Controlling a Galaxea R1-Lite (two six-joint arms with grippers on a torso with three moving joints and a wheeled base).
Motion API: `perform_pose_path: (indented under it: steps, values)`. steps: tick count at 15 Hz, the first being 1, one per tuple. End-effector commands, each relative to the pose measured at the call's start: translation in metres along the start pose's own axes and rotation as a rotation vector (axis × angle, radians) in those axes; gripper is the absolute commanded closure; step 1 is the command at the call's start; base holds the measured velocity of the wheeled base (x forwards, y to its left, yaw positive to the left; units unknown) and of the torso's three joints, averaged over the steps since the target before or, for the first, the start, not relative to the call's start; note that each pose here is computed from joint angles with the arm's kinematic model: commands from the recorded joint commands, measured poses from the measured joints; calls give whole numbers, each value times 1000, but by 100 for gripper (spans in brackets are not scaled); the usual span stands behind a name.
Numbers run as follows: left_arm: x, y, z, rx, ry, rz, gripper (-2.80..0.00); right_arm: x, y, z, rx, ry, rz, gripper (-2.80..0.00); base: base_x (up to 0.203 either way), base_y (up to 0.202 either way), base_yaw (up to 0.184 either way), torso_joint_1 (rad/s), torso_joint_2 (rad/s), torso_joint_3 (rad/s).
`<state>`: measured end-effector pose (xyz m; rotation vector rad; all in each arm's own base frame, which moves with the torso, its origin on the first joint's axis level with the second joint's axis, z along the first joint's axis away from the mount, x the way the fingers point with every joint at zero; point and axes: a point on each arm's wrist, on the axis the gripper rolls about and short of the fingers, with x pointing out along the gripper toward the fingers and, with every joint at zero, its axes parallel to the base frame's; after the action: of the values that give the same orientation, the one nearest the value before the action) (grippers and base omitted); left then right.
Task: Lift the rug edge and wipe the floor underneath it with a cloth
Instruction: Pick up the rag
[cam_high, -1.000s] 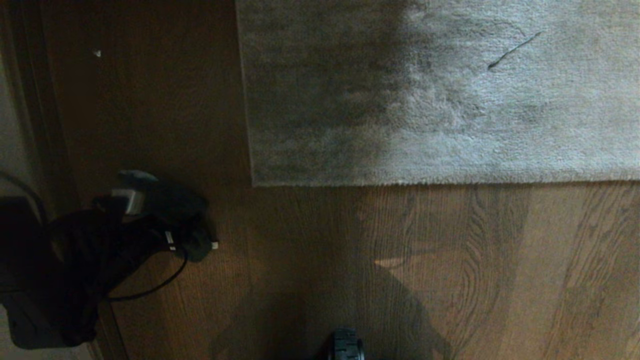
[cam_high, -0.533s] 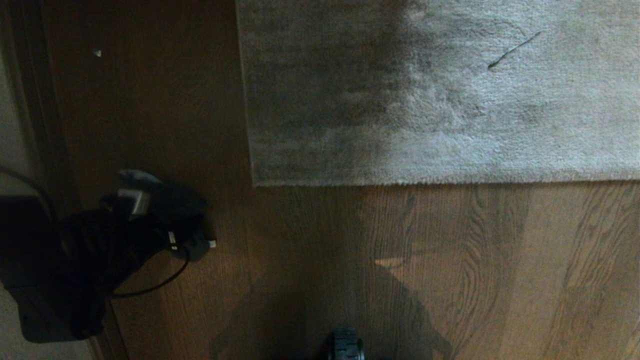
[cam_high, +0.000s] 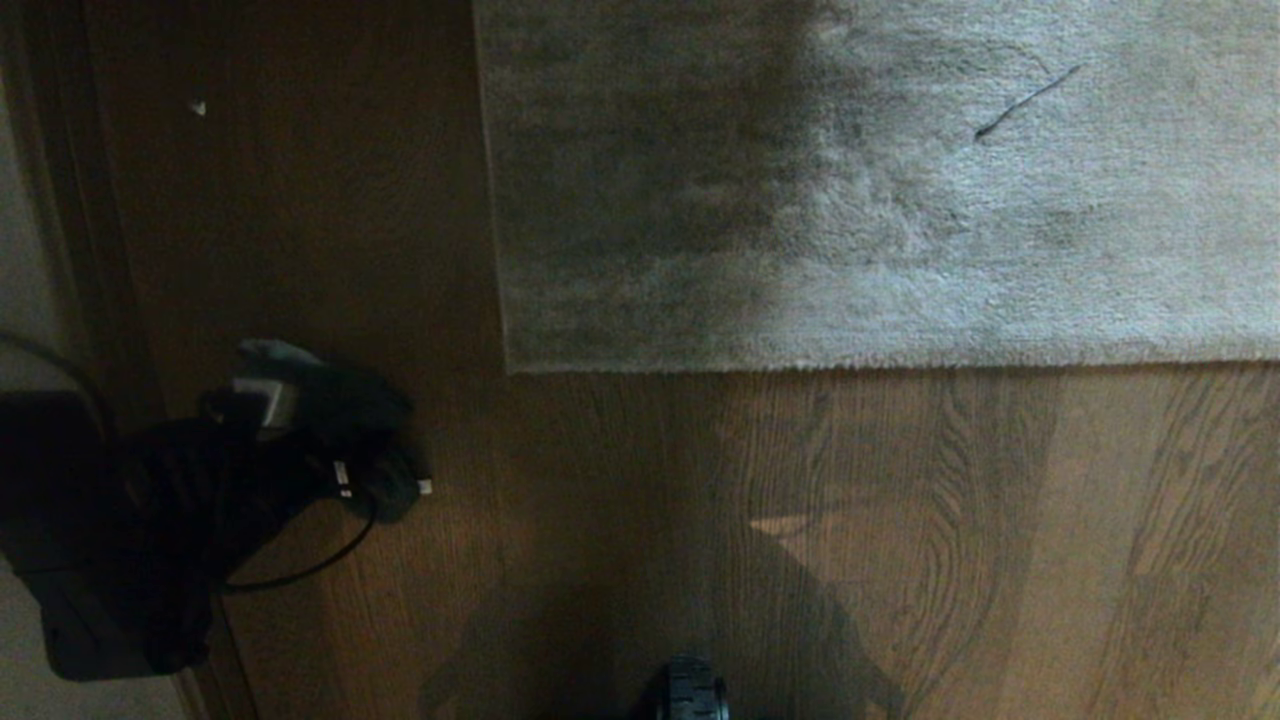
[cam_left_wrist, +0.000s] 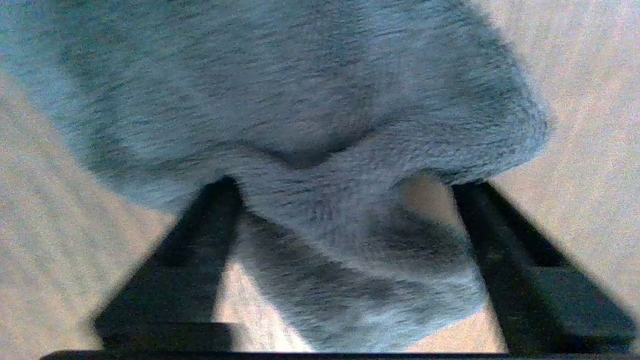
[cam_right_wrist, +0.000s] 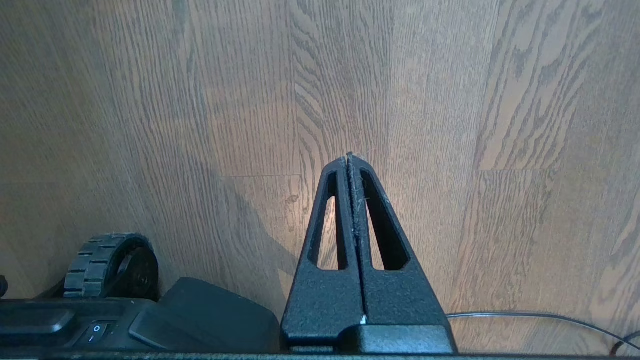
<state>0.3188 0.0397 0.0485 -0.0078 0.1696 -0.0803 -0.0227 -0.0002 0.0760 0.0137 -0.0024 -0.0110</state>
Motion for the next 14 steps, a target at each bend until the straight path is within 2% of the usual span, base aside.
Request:
perform_pose_path:
  steps: [1,8,14]
  values:
    - [0,0,3,9,-42,-5,0,0,0,0,0,-1,-2,0,0,0,0,0,0,0]
    - [-3,-1,3,6,-32,-5,0,0,0,0,0,-1,-1,0,0,0,0,0,0,0]
    - [-13,-3,13,9,-55,-6,0,0,0,0,0,-1,0,0,0,0,0,0,0,0]
